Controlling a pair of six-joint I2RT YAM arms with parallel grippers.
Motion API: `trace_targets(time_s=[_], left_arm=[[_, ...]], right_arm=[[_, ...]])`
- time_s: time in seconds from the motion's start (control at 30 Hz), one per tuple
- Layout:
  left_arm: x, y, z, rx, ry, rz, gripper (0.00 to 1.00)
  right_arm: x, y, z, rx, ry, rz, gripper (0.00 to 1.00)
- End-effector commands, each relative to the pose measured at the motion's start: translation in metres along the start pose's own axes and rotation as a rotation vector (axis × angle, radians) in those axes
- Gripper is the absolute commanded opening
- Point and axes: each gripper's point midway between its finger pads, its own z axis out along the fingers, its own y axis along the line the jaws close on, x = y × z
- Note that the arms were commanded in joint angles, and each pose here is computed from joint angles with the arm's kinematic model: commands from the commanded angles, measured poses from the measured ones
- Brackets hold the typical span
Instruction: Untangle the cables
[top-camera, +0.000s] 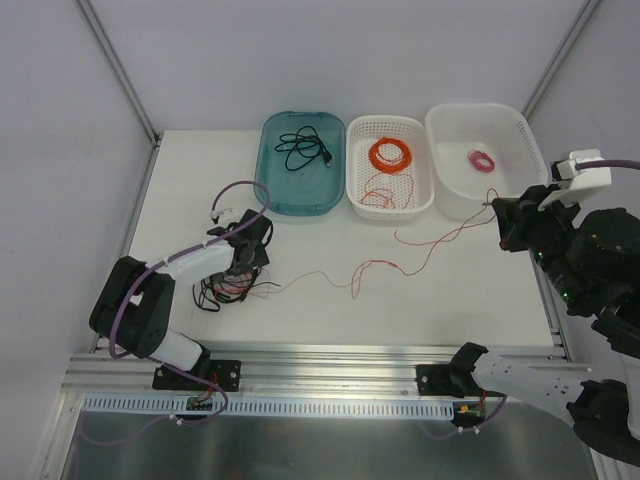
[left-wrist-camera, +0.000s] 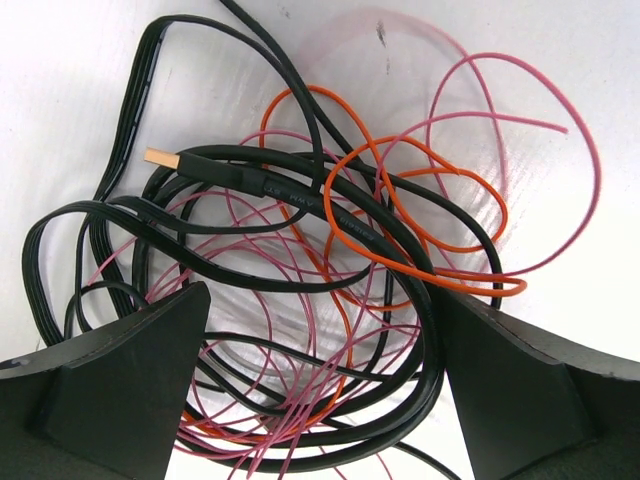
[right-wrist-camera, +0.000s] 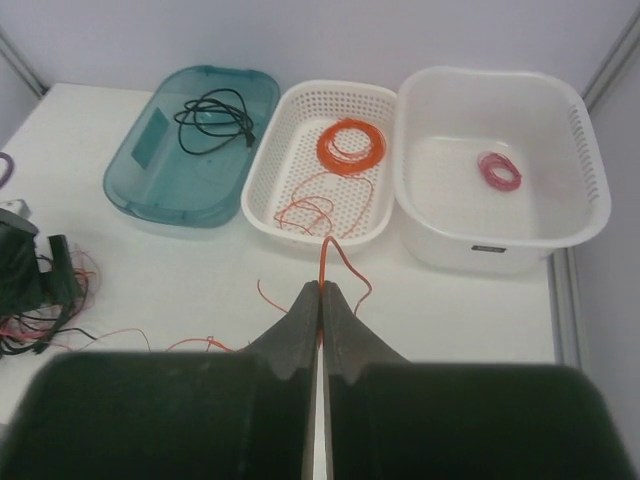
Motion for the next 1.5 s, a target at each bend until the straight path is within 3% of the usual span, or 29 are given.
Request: trace_targets(time_s=[0.0, 0.17, 0.33, 0.63, 0.77, 1.03, 1.13, 1.33, 1.47], left_arm=[[0.000, 0.021, 0.001, -0.037, 0.005, 0.004, 0.95], [-0.006, 0.018, -0.011, 0.030, -0.003, -0.039, 0.96], [-0.024, 0.009, -0.041, 0.169, -0.059, -0.040, 0.98], [-0.048, -0.006, -0.108, 0.465, -0.174, 0.011, 0.99], [-0.053, -0.011, -0.143, 0.614, -0.227, 0.045, 0.99], [-0.058, -0.010, -0.196, 0.808, -0.350, 0.174, 0.99], [-0.065, -0.002, -0.208, 0.815, -0.427, 0.211, 0.99], [-0.065, 0.016, -0.202, 0.756, -0.525, 0.275, 0.99], [-0.054, 0.021, -0.183, 0.720, -0.524, 0.301, 0.99]], right_arm=[[0.009, -0.021, 0.002, 0.121, 0.010, -0.023, 0.01], [0.043, -0.021, 0.011, 0.149, 0.076, -0.037, 0.01], [0.130, -0.006, 0.049, 0.179, 0.282, -0.084, 0.01], [0.255, 0.039, 0.103, 0.013, 0.584, 0.121, 0.01], [0.256, 0.082, 0.108, -0.181, 0.634, 0.173, 0.01], [0.137, 0.131, 0.096, -0.444, 0.420, 0.205, 0.01], [0.124, 0.135, 0.095, -0.464, 0.391, 0.207, 0.01], [0.176, 0.117, 0.112, -0.339, 0.455, 0.189, 0.01], [0.256, 0.112, 0.123, -0.280, 0.599, 0.185, 0.01]])
